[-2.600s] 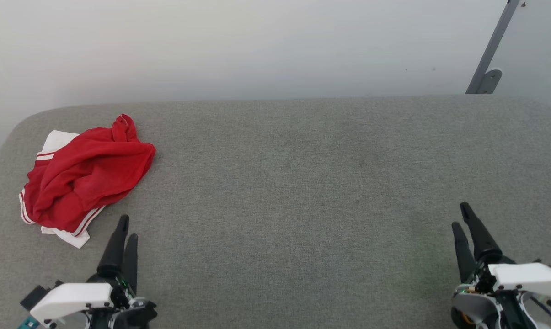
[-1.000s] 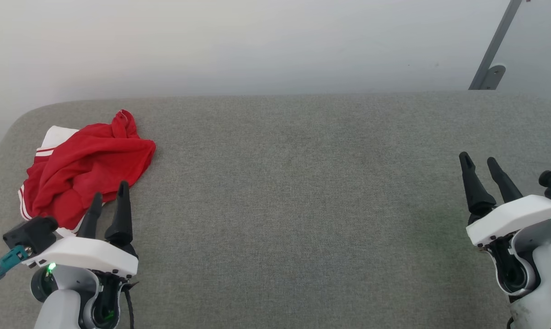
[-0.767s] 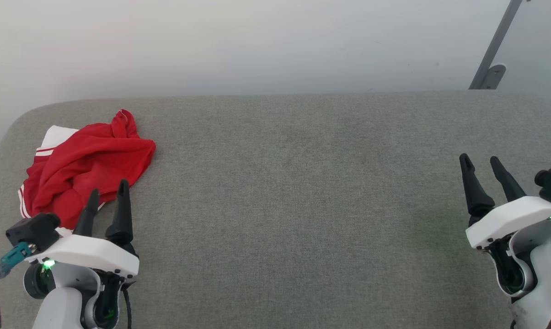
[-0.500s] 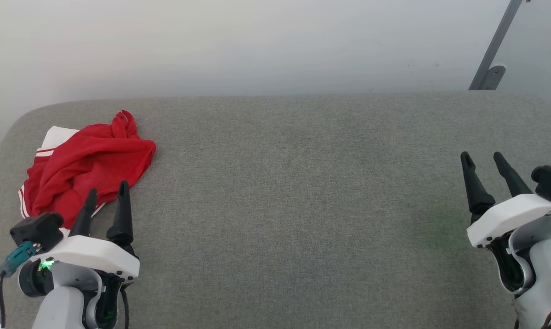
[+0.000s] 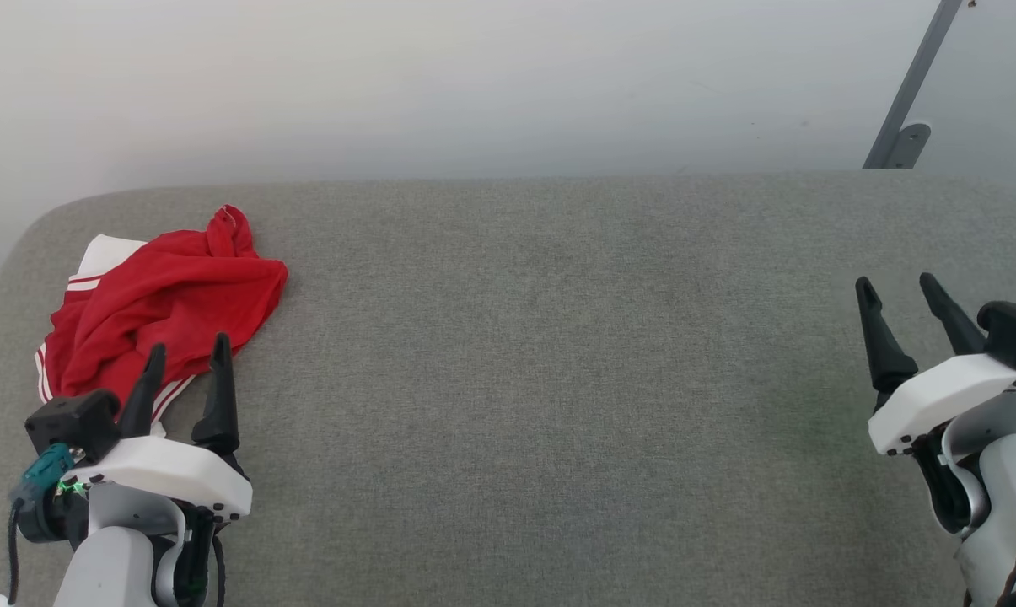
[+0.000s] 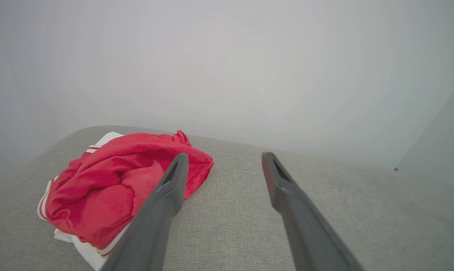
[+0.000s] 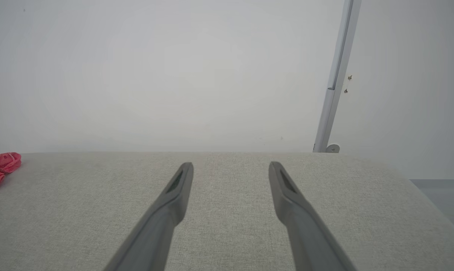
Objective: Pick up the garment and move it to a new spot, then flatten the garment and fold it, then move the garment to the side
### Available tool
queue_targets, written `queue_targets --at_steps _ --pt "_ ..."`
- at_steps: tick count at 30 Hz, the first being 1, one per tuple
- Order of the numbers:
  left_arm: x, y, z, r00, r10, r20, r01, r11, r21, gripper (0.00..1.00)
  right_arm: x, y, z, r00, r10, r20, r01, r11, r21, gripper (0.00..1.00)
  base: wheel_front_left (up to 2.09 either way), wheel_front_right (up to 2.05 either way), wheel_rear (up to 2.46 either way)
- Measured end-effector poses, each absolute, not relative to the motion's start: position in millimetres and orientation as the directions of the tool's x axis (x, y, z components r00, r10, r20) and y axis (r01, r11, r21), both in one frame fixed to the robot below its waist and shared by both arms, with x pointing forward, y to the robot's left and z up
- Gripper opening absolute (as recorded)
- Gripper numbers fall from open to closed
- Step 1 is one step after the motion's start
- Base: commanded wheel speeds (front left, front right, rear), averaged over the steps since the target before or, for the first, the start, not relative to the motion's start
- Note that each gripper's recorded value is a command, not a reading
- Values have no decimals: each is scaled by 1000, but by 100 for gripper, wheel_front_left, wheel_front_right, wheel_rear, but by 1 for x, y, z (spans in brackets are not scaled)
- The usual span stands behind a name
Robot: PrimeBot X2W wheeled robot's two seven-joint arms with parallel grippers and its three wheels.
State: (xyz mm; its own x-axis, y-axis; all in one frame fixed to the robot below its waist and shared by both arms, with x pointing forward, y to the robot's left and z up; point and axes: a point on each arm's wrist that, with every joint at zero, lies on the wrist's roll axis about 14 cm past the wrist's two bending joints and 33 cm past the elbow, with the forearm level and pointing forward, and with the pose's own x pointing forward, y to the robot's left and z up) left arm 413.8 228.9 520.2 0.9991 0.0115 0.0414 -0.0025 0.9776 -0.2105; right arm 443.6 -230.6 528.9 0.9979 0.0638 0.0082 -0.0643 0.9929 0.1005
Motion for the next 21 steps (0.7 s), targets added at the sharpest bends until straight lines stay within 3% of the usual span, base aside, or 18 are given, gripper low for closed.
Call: queue_targets --at_steps 21 --pt "415 233 525 998 1 69 5 996 -90 100 449 -243 543 997 48 57 -50 998 25 100 0 0 0"
